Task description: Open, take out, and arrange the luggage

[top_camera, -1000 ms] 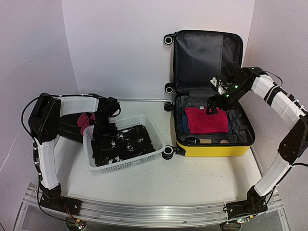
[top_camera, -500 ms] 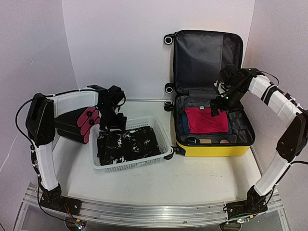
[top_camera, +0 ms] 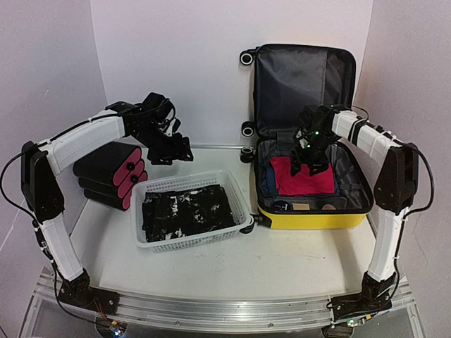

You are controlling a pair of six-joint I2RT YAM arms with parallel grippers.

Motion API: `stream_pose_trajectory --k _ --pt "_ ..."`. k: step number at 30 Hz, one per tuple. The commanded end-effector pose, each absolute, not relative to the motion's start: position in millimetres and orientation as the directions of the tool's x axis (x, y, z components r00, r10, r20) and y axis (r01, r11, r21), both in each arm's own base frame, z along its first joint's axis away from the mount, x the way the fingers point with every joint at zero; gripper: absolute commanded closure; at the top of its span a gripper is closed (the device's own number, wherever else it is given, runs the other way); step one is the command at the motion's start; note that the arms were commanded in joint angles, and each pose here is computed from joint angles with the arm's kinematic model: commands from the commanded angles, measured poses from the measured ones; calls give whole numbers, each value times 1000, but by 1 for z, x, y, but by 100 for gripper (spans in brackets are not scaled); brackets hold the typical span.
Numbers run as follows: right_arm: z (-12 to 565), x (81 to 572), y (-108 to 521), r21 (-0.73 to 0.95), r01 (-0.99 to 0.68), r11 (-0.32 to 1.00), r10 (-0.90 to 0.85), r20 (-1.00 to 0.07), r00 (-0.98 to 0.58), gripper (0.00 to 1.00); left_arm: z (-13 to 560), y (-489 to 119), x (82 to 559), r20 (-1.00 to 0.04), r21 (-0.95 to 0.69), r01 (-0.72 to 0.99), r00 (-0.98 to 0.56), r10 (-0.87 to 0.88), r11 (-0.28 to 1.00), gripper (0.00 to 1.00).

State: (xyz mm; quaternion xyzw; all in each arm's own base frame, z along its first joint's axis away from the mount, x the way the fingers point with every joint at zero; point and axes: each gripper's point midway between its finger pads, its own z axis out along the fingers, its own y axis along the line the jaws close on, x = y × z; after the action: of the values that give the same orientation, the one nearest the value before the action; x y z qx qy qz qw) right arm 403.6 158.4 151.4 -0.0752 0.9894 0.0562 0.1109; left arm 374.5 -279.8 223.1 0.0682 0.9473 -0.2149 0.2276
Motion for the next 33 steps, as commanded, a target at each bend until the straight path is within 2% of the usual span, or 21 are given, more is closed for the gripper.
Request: stream_pose_trajectory --k 1,8,14,19,33 --pt "156 433 176 154 -79 985 -33 -284 -958 30 249 -291 368 -502 -431 309 -863 60 848 26" --pt "143 489 185 90 -48 995 -5 -427 -904 31 243 -286 345 -482 -441 352 -869 114 826 27" --pt "128 529 190 10 -57 998 -45 -490 -871 33 235 -279 322 -441 -470 346 -889 123 812 27" --pt "108 552 199 -16 -84 996 -80 -502 -861 36 234 -270 307 -428 -481 327 -897 107 814 27" --pt "90 591 209 -222 -97 970 -212 -584 -784 18 226 -262 295 -403 -484 301 -910 96 821 27"
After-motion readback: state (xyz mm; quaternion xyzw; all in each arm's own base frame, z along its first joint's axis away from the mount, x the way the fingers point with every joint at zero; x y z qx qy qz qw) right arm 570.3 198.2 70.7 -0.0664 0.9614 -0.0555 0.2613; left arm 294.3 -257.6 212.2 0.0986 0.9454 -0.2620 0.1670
